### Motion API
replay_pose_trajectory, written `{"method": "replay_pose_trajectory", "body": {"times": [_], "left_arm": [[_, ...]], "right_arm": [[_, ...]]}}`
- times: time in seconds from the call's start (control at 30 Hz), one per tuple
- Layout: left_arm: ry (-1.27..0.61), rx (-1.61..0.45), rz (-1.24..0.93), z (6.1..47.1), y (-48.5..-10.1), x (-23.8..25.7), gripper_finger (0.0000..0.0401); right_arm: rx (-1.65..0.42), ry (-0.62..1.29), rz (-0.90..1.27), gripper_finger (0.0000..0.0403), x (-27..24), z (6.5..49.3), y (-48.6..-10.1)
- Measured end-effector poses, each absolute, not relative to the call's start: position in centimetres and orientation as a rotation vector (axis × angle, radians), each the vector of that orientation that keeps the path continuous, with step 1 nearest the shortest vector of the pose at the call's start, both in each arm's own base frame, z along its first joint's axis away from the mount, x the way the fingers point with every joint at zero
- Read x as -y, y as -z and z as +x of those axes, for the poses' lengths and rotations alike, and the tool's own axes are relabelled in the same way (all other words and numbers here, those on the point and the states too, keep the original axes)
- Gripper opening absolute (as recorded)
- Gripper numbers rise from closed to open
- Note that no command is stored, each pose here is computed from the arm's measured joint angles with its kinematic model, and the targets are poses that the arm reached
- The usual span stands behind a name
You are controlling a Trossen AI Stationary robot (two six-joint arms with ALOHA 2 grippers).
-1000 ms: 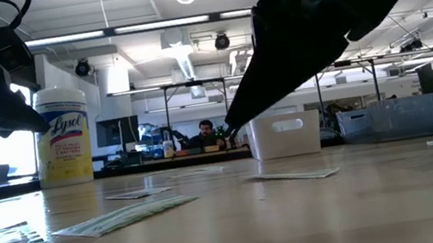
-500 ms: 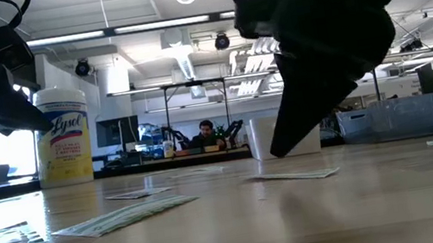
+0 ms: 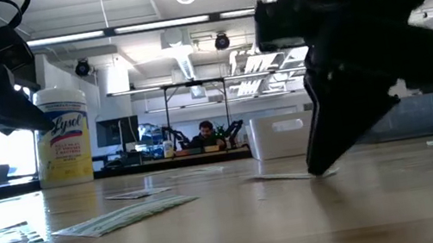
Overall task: Pick & Place First Aid Supplies
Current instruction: Put the green bandage into the black bin
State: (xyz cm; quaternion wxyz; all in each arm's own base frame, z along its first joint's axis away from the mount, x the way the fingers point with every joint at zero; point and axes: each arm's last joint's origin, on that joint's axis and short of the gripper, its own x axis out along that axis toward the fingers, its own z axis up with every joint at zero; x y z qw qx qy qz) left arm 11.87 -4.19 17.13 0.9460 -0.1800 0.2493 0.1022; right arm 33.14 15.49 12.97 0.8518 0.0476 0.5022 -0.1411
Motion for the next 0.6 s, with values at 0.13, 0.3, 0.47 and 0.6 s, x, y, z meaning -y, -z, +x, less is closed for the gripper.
{"method": "replay_pose_trajectory", "body": {"times": [0.13,0.3,0.47,0.6], "left_arm": [[-0.210,-0.507,-0.366,11.87,-17.12,4.18,0.0076],[-0.210,-0.508,-0.366,11.87,-17.12,4.18,0.0076],[-0.210,-0.507,-0.366,11.87,-17.12,4.18,0.0076],[-0.210,-0.507,-0.366,11.87,-17.12,4.18,0.0076]], "right_arm": [[-1.071,0.318,0.104,0.0169,-15.44,33.24,-12.31],[-1.073,0.330,0.107,0.0168,-15.41,33.22,-12.17],[-1.092,0.345,0.148,0.0145,-15.10,33.25,-12.08],[-1.117,0.359,0.221,0.0119,-14.47,33.47,-12.03]]}}
